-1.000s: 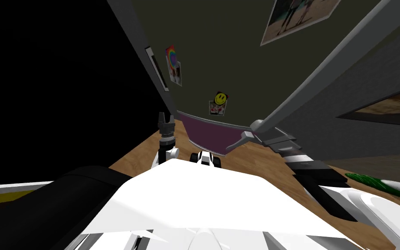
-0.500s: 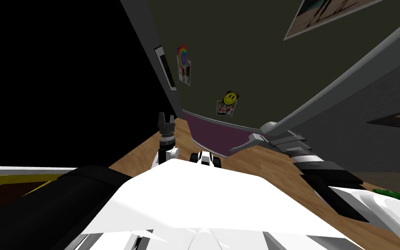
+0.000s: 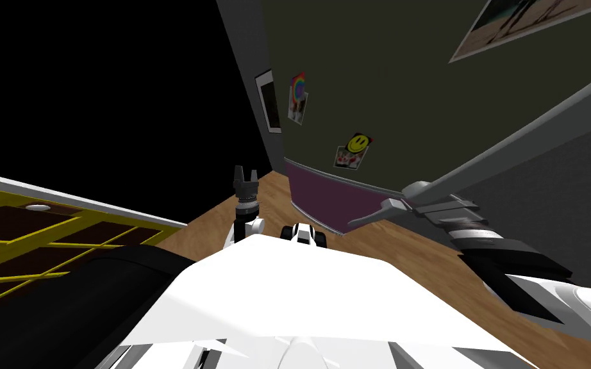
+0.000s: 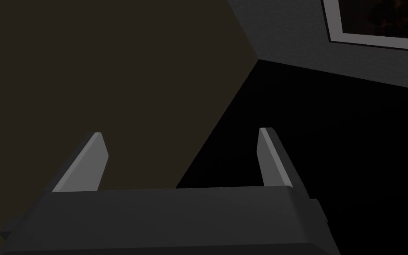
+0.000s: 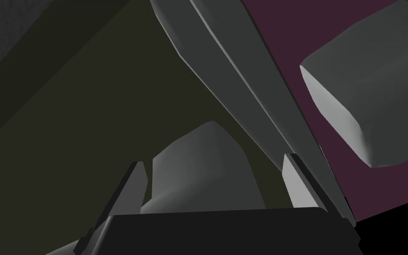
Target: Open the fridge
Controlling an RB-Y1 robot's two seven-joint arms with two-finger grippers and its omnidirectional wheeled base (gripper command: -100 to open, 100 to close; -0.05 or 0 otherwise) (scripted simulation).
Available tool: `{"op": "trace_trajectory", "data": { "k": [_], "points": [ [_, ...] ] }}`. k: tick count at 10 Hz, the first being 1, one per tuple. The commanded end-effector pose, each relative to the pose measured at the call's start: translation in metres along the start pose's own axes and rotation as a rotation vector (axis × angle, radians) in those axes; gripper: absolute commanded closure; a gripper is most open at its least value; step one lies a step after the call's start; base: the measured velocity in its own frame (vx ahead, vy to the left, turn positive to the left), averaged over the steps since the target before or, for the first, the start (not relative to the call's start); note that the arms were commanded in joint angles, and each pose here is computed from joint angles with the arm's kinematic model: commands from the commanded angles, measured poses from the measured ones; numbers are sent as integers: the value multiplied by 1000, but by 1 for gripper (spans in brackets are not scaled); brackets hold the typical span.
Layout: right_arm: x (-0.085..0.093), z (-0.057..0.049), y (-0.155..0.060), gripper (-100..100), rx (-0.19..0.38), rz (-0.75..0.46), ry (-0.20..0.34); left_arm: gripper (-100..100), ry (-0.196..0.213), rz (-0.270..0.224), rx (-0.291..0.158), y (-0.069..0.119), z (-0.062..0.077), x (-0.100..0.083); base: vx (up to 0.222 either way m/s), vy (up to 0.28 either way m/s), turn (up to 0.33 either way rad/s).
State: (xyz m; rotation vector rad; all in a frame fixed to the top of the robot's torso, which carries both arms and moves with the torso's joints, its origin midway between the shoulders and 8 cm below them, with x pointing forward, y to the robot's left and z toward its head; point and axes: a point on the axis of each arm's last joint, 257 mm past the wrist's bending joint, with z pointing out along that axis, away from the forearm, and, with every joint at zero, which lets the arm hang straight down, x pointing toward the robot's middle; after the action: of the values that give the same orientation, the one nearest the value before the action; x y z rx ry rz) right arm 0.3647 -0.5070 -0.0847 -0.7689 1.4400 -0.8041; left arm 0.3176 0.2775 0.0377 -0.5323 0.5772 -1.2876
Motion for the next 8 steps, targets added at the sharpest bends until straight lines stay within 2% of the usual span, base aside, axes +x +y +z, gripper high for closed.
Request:
{"op": "trace_trajectory", "data": {
  "k": [1,2,3,8],
  "points": [
    [30,1,-24,-100,46,2,60,0,0,0,0,0,0,0,-111,58,306],
    [23,-1,-19,-100,33,0,48,0,0,0,0,0,0,0,-50,18,56],
    [7,1,-5,100,11,1,15,0,0,0,0,0,0,0,75,-52,-382],
    [-52,-5,38,100,-65,2,-103,0,0,1,0,0,0,0,126,-53,-297]
  ]
}}
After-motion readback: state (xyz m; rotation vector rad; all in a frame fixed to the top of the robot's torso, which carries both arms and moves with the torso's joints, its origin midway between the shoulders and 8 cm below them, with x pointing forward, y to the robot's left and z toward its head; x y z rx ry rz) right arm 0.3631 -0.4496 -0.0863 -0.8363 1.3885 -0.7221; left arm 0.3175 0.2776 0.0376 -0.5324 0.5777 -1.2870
